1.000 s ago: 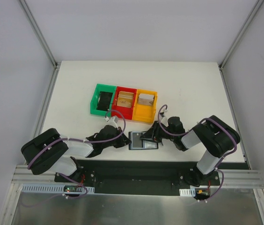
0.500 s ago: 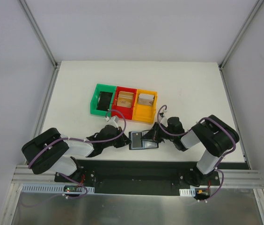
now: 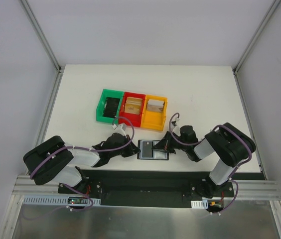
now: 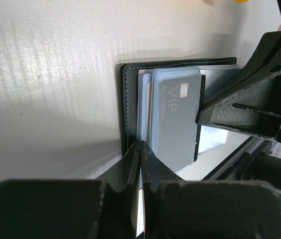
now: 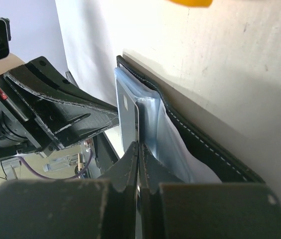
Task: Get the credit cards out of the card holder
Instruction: Remove the credit card from the card holder.
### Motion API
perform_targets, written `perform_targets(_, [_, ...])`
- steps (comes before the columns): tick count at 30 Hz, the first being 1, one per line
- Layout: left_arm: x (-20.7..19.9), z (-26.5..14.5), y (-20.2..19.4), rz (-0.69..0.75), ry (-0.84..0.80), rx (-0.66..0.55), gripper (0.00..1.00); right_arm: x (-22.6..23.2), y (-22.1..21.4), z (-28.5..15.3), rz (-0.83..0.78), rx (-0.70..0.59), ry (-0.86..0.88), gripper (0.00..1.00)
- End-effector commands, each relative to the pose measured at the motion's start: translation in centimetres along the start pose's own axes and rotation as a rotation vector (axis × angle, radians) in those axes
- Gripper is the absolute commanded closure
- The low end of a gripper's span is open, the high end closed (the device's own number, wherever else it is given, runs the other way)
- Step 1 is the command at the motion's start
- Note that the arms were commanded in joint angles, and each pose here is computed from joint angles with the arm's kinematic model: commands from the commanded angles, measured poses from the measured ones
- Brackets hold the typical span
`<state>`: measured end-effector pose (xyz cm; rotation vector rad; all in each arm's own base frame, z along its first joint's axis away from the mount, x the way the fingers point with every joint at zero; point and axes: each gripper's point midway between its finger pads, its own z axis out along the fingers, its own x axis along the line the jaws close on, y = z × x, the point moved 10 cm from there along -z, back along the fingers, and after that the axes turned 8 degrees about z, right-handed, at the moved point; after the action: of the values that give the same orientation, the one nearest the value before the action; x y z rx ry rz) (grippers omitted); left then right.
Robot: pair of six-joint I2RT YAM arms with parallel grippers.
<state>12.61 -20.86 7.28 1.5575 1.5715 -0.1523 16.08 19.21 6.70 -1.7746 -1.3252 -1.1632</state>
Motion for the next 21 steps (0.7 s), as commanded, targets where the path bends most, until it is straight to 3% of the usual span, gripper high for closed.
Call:
perform_targets(1, [2.14,-0.31,-1.97,0.011,0.122,0.074,1.00,0.34,0.01,-0.73,-0.042,-0.001,0.042,0.99])
perform_targets(21, [2.19,-0.28,-2.00,0.011,0.132,0.080,1.00,0.04,0.22,-1.59,-0.042,-0.014,0.044,0.99])
